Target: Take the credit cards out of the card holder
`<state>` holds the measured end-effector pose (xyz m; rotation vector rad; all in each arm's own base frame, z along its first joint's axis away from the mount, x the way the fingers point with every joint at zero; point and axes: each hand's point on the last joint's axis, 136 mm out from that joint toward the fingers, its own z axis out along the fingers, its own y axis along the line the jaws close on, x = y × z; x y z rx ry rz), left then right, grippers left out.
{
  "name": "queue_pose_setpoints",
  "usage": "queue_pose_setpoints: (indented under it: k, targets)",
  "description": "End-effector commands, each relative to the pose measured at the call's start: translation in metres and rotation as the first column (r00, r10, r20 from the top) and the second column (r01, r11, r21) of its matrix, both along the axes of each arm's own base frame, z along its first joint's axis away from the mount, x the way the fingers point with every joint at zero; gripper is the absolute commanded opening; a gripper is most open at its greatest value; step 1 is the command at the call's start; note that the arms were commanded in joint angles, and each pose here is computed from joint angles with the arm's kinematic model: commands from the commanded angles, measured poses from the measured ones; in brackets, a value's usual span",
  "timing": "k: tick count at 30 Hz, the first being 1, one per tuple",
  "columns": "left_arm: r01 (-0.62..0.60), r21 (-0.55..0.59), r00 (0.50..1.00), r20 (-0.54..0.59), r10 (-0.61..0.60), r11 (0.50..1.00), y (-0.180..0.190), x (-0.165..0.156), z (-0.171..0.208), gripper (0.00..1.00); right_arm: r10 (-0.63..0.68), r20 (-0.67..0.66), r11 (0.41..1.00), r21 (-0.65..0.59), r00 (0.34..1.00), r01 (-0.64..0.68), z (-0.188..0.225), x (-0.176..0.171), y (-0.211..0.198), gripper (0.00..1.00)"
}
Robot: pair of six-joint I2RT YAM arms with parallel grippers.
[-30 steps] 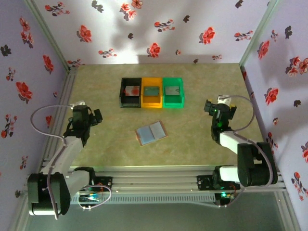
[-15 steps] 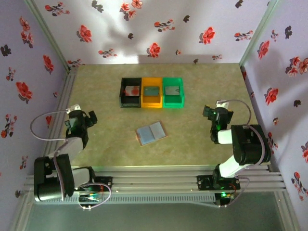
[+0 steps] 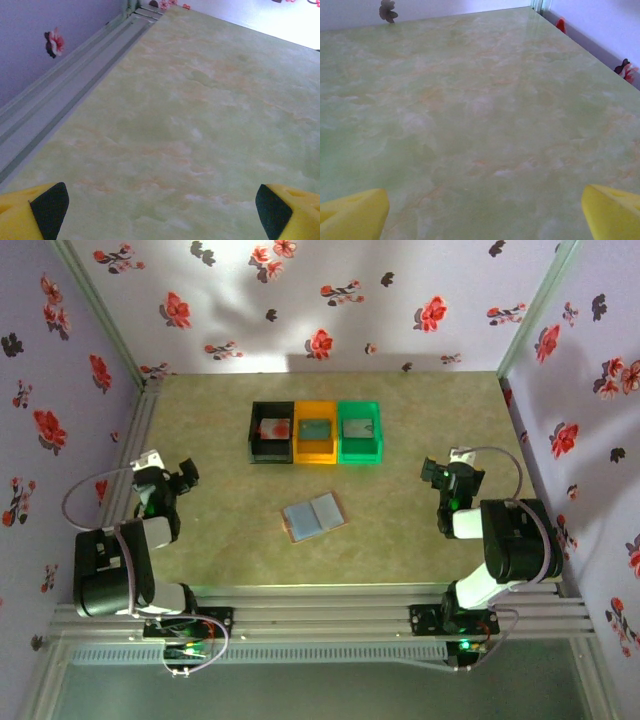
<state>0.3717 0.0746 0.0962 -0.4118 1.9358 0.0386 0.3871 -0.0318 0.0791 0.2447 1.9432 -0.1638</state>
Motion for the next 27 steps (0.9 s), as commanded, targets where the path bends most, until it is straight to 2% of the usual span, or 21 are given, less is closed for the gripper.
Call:
queue_pose_setpoints:
  k: [1, 7, 10, 11, 13, 14, 19, 27]
  targets:
    - [0.034, 0.013, 0.997, 0.069, -0.035, 0.999, -0.003, 0.007, 0.015, 1.00, -0.005, 0.035, 1.000, 0.015, 0.999, 0.004, 0.009, 0.004, 0.000, 0.99]
    - [0.086, 0.048, 0.993, 0.071, -0.089, 0.995, -0.014, 0.010, 0.016, 1.00, -0.002, 0.037, 1.000, 0.015, 0.999, 0.002, 0.010, 0.005, 0.001, 0.99]
    - [0.152, 0.180, 0.983, 0.074, -0.168, 0.972, -0.044, 0.006, 0.005, 1.00, 0.001, 0.038, 1.000, 0.012, 0.999, -0.001, 0.010, 0.004, 0.002, 0.99]
    - [0.144, 0.216, 0.977, 0.124, -0.174, 0.966, -0.047, 0.005, 0.004, 1.00, 0.002, 0.038, 1.000, 0.011, 0.999, -0.002, 0.010, 0.004, 0.002, 0.99]
    - [0.040, 0.210, 0.994, 0.090, -0.060, 0.977, -0.033, -0.001, 0.003, 1.00, 0.003, 0.039, 1.000, 0.010, 0.999, -0.003, 0.010, 0.004, 0.002, 0.99]
    - [0.025, 0.203, 0.994, 0.101, -0.047, 0.979, -0.029, 0.002, 0.003, 1.00, 0.003, 0.038, 1.000, 0.010, 0.999, -0.003, 0.010, 0.005, 0.003, 0.99]
    - [0.037, 0.227, 0.999, 0.029, -0.045, 0.973, -0.032, 0.018, 0.002, 1.00, 0.004, 0.037, 1.000, 0.015, 0.999, -0.005, 0.010, 0.005, 0.002, 0.99]
    - [0.045, 0.241, 0.998, 0.030, -0.054, 0.970, -0.035, 0.019, 0.002, 1.00, 0.005, 0.035, 1.000, 0.017, 0.999, -0.006, 0.009, 0.005, 0.003, 0.99]
